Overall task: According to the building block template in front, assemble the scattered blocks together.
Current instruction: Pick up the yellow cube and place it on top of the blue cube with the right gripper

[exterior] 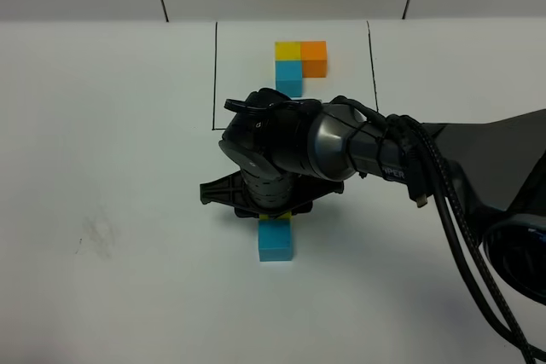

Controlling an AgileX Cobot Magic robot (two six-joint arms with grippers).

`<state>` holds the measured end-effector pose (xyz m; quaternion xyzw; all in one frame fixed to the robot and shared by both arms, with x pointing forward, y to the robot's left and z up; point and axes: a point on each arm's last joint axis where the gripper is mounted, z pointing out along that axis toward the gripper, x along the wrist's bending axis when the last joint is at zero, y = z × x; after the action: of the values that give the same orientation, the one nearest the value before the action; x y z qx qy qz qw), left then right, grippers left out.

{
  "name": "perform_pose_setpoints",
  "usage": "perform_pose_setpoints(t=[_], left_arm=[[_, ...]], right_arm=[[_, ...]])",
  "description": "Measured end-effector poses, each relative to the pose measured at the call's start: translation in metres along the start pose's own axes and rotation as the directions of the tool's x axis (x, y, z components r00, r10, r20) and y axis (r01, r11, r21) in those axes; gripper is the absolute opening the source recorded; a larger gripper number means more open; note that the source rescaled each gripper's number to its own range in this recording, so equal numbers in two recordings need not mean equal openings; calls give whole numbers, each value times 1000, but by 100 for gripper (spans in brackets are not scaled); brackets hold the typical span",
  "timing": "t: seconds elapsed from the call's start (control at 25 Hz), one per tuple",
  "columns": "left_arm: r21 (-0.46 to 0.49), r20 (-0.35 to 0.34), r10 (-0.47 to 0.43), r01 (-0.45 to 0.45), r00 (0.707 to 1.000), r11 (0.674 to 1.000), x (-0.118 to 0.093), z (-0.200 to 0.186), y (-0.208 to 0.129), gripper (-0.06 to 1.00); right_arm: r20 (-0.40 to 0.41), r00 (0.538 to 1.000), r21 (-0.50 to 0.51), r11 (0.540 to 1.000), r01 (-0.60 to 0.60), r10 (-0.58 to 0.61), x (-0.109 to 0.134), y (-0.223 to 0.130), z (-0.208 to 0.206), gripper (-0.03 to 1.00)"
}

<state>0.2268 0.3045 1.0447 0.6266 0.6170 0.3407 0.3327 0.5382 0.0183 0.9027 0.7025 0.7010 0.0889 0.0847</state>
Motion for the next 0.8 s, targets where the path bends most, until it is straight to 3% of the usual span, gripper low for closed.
perform_pose_setpoints(t=[0.8], left_arm=[[0,0,0,0,1000,1000,0,0,0,46]], right_arm=[[-14,1000,-6,1000,15,-15,3,-1,13,24]])
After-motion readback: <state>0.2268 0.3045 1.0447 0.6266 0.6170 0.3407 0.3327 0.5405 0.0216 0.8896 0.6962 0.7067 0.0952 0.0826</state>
